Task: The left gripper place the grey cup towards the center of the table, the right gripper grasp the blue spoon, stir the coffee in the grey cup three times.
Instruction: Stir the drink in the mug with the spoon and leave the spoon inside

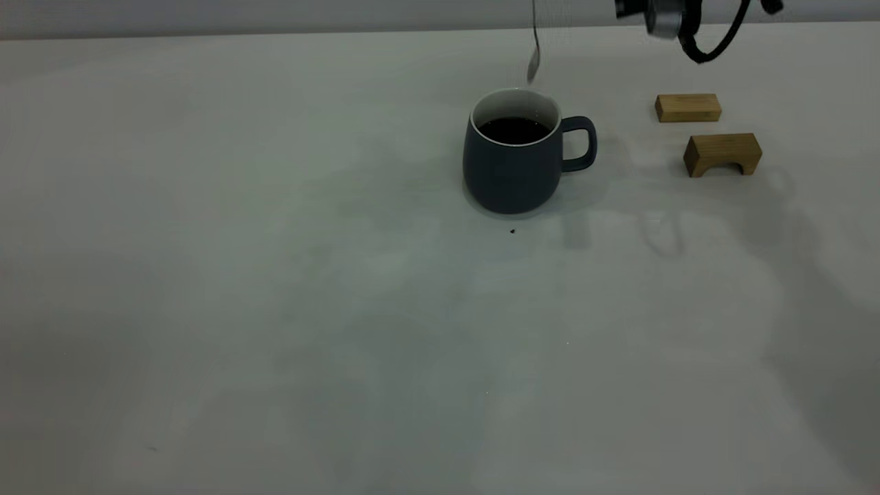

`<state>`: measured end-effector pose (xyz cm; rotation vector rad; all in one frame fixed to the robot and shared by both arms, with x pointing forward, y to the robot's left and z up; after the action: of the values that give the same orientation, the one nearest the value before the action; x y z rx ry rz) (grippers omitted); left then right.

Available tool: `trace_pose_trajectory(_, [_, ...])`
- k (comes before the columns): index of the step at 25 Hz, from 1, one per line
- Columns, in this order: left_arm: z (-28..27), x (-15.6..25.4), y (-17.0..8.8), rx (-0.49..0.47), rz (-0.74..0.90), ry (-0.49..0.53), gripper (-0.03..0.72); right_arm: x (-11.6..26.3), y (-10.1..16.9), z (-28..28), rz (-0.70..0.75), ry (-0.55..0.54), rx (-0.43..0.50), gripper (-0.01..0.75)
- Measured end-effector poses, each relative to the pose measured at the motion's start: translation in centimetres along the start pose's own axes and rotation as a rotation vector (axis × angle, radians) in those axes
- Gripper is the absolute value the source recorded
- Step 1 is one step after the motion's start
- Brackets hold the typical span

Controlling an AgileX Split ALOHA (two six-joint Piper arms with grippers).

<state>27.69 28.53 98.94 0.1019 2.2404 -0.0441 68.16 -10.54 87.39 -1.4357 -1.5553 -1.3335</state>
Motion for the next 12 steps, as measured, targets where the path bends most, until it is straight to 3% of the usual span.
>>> trace_pose_trajectory(6, [0.0,0.0,0.0,0.000,0.000,0.000,0.585,-2.7,-0.1,1.0,0.182,0.029,-0.042,0.120])
trace_pose_trajectory(12, [0.0,0.0,0.0,0.000,0.000,0.000,0.585,-5.9,-0.5,1.9,0.224,0.029,-0.065,0.120])
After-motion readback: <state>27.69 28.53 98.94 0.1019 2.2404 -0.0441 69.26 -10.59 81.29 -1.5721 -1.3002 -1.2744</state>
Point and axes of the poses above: a point on each arm's last joint axis where the gripper is mounted, z pointing out along that axis toward the gripper, y along the wrist's bending axis when the last joint is at zero, x = y × z, the point moved 7 cm from there along z, pointing out along that axis toward the gripper, and after that the axes turned 2 degrees about z, right-handed, at the moved point
